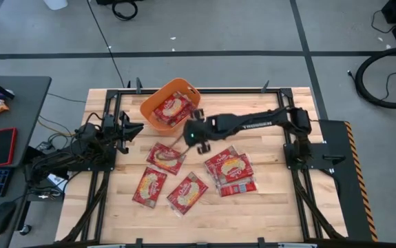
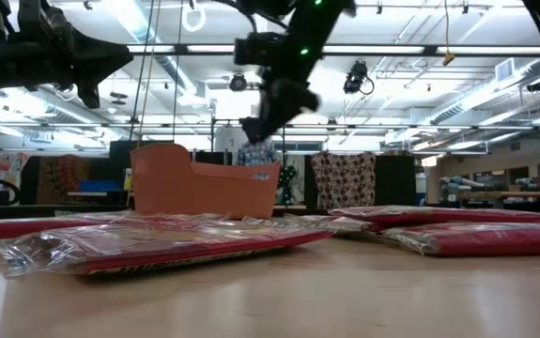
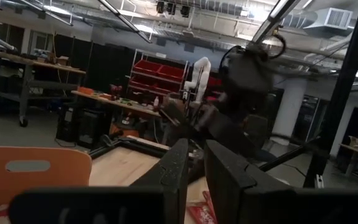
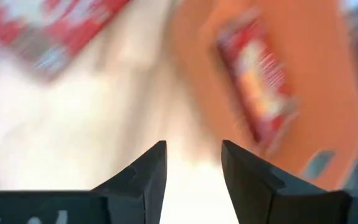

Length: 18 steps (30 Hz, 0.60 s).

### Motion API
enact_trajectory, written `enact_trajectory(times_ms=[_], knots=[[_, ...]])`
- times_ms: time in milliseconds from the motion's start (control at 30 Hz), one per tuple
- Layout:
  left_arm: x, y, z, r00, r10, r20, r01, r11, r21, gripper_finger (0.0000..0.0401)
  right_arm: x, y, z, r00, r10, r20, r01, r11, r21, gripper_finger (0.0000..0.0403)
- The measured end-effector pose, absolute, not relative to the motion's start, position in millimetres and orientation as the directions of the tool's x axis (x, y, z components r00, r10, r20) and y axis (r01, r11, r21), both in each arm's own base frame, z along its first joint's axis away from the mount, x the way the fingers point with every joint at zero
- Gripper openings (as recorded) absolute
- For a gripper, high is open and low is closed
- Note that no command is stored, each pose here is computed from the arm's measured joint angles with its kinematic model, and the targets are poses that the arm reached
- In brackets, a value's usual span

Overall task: Sort popcorn bags into baskets
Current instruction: Put the red popcorn bag into the orange bin

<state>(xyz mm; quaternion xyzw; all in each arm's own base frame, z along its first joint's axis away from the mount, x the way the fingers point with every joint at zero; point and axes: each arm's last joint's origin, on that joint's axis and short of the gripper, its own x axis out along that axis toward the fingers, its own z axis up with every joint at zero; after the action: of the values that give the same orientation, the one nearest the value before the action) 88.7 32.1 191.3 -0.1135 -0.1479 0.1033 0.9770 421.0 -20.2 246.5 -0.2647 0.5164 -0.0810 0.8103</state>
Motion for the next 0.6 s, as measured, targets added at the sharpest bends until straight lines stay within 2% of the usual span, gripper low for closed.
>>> enact_trajectory(times_ms=[133, 233, 467, 600], knots=[[89, 32, 191, 0.936, 0.236, 0.263, -0.169, 0.953, -0.252, 0.0057, 404, 14, 239, 0.325, -0.305, -0.895, -0.091, 0.932, -0.35, 0.0158], [89, 32, 192, 0.933, 0.235, 0.273, -0.17, 0.956, -0.24, 0.0057, 391, 41, 236, 0.233, -0.282, -0.931, -0.027, 0.955, -0.296, 0.0158], [85, 31, 203, 0.895, 0.22, 0.388, -0.197, 0.975, -0.1, 0.0057, 362, 115, 232, 0.187, -0.4, -0.897, 0.022, 0.915, -0.403, 0.0163], [82, 30, 209, 0.866, 0.218, 0.45, -0.232, 0.972, -0.025, 0.0057, 345, 137, 225, 0.137, -0.414, -0.9, 0.082, 0.91, -0.406, 0.0185]])
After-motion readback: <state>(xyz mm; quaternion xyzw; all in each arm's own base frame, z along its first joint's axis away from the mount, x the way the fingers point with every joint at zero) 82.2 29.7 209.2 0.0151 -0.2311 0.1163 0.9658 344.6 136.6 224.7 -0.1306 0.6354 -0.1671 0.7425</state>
